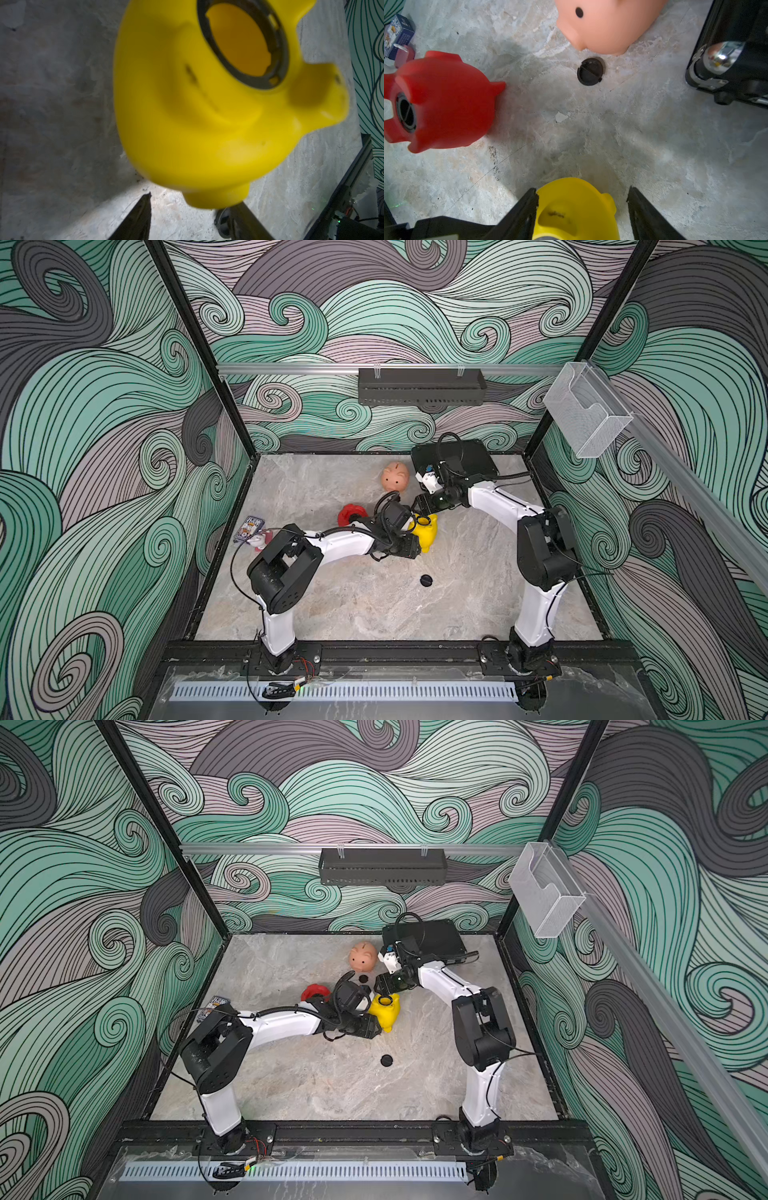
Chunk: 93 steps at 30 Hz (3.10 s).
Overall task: Close piggy banks
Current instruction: Adjust the piggy bank at the center of the board.
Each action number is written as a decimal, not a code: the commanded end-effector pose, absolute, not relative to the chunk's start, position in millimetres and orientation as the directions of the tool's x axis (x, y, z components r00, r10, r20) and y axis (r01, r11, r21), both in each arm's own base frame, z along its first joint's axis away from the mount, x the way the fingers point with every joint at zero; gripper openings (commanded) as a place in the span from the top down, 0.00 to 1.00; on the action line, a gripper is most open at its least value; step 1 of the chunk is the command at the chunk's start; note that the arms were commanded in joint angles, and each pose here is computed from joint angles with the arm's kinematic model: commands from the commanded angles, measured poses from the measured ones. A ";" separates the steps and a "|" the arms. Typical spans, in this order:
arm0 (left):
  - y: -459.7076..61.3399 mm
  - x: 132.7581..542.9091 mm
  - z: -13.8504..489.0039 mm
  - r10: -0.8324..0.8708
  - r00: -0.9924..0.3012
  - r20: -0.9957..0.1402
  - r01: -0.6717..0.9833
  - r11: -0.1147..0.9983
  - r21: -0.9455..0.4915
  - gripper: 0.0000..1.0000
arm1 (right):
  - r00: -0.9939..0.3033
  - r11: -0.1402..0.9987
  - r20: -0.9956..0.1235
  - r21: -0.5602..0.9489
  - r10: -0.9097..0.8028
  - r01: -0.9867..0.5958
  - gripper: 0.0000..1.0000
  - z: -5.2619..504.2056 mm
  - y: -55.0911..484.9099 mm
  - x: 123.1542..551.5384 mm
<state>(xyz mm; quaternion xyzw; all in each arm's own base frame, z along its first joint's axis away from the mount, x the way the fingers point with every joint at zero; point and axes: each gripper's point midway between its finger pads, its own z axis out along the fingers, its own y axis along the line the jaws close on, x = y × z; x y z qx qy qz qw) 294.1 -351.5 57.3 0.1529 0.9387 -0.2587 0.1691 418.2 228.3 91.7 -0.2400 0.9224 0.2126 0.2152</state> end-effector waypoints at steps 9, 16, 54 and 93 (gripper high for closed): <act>-353.5 309.3 50.7 0.189 -0.889 -0.417 0.361 0.849 -0.385 0.41 | -0.811 0.835 -0.453 0.222 -0.369 -0.504 0.31 83.6 212.2 414.8; -342.9 315.2 49.4 0.179 -0.889 -0.421 0.338 0.877 -0.341 0.41 | -0.822 0.852 -0.448 0.211 -0.351 -0.479 0.31 90.9 205.3 410.3; -339.0 329.4 61.0 0.197 -0.866 -0.460 0.348 0.897 -0.272 0.42 | -0.868 0.873 -0.390 0.248 -0.306 -0.419 0.35 87.9 188.1 412.3; -336.1 330.3 70.7 0.175 -0.879 -0.443 0.330 0.895 -0.301 0.43 | -0.905 0.898 -0.325 0.253 -0.273 -0.361 0.39 73.6 179.7 415.1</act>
